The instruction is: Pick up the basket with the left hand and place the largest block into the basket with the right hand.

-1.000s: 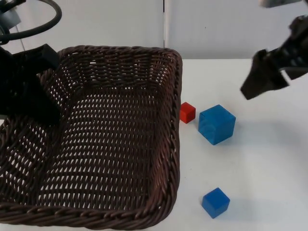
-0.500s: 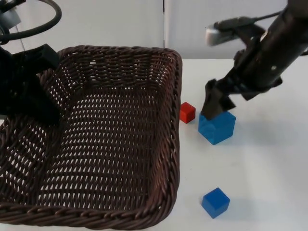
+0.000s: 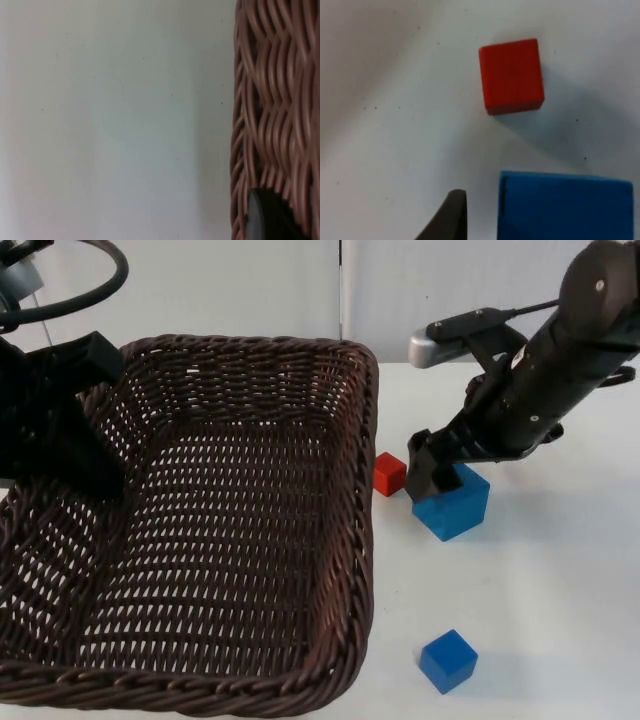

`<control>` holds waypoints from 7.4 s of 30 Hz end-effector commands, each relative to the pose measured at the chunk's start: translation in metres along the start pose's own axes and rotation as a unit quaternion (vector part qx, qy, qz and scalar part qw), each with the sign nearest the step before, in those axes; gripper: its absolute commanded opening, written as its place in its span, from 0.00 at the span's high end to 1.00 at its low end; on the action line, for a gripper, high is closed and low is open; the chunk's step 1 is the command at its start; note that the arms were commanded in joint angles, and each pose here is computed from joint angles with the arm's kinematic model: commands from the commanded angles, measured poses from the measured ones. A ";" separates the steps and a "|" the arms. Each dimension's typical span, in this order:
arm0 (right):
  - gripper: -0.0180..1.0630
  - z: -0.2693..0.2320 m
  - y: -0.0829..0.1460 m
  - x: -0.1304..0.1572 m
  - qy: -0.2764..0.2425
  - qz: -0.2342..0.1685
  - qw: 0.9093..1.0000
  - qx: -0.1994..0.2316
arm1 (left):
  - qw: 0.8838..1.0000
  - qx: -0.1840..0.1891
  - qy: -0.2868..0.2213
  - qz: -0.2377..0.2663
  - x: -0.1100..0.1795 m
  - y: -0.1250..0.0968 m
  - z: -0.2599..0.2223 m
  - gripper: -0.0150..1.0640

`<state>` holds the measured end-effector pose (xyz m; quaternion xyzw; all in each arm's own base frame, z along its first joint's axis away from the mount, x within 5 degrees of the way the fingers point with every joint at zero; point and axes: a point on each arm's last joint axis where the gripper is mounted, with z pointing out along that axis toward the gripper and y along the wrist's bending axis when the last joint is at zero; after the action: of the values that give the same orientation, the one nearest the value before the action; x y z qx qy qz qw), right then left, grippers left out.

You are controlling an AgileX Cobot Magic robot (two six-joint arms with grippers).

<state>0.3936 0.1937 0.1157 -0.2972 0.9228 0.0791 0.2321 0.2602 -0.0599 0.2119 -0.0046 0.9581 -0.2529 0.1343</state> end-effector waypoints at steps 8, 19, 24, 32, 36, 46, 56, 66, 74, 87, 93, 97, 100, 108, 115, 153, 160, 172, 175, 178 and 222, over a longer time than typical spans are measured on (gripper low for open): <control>0.02 0.014 0.002 0.005 0.005 0.019 1.000 -0.004 | 1.000 0.010 -0.018 -0.009 -0.002 -0.004 -0.004 0.99; 0.58 0.015 0.002 0.004 0.001 0.029 1.000 -0.002 | 1.000 0.010 -0.018 -0.009 -0.002 -0.004 -0.004 0.99; 0.88 0.012 0.003 0.005 0.012 0.029 0.999 -0.008 | 1.000 0.010 -0.018 -0.009 -0.002 -0.004 -0.004 0.99; 0.99 -0.028 0.008 -0.004 0.027 0.021 0.999 -0.026 | 1.000 0.010 -0.018 -0.009 -0.002 -0.004 -0.004 0.99; 0.99 -0.067 0.012 -0.013 0.019 0.015 0.999 -0.035 | 1.000 0.010 -0.018 -0.009 -0.002 -0.004 -0.004 0.99; 0.99 -0.171 0.022 -0.027 -0.047 -0.014 0.998 -0.037 | 1.000 0.012 -0.017 -0.011 -0.002 -0.004 -0.004 0.99; 0.99 -0.219 0.028 -0.028 -0.095 -0.020 0.995 -0.035 | 1.000 0.012 -0.020 -0.012 -0.002 -0.004 -0.004 0.99; 0.99 -0.222 0.031 -0.025 -0.082 -0.015 0.995 -0.050 | 0.999 0.025 -0.011 -0.020 -0.001 -0.006 -0.004 0.99; 0.99 -0.222 0.030 -0.026 -0.086 -0.023 0.995 -0.047 | 0.999 0.029 -0.015 -0.025 -0.001 -0.007 -0.004 0.99; 0.99 -0.236 0.061 -0.043 -0.123 -0.083 0.987 -0.061 | 0.999 0.033 -0.015 -0.029 -0.001 -0.008 -0.004 0.99; 0.99 -0.244 0.096 -0.061 -0.171 -0.122 0.974 -0.080 | 0.999 0.033 -0.014 -0.028 -0.001 -0.008 -0.004 0.99; 0.99 -0.225 0.117 -0.068 -0.153 -0.141 0.973 -0.099 | 0.999 0.032 -0.014 -0.028 -0.001 -0.008 -0.004 0.99; 0.99 -0.200 0.140 -0.072 -0.133 -0.162 0.971 -0.117 | 0.999 0.031 -0.014 -0.026 -0.001 -0.007 -0.004 0.99; 0.99 -0.159 0.163 -0.077 -0.106 -0.178 0.970 -0.130 | 0.999 0.030 -0.013 -0.025 -0.001 -0.007 -0.004 0.99; 0.99 -0.136 0.164 -0.073 -0.082 -0.179 0.972 -0.128 | 0.999 0.025 -0.011 -0.021 -0.001 -0.006 -0.004 0.99; 0.30 -0.228 0.159 -0.070 -0.129 -0.193 0.963 -0.136 | 0.999 0.024 -0.011 -0.019 -0.001 -0.006 -0.004 0.99; 0.30 -0.270 0.156 -0.059 -0.139 -0.202 0.959 -0.141 | 0.999 0.023 -0.012 -0.019 -0.001 -0.006 -0.004 0.99; 0.30 -0.272 0.144 -0.016 -0.161 -0.196 0.961 -0.114 | 1.000 0.019 -0.011 -0.014 -0.001 -0.005 -0.004 0.99; 0.30 -0.271 0.142 -0.007 -0.165 -0.197 0.961 -0.107 | 1.000 0.012 -0.012 -0.008 -0.001 -0.004 -0.003 0.99; 0.30 -0.276 0.139 0.002 -0.190 -0.193 0.958 -0.099 | 1.000 0.010 -0.016 -0.007 -0.001 -0.004 -0.003 0.99; 0.30 -0.330 0.125 0.028 -0.251 -0.219 0.941 -0.054 | 0.996 -0.066 0.028 -0.049 -0.011 0.063 0.103 0.99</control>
<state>0.1780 0.1886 0.3930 -0.4717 0.7423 0.1491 0.4520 0.3008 -0.0523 0.0975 -0.0520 0.9754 -0.1924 0.0946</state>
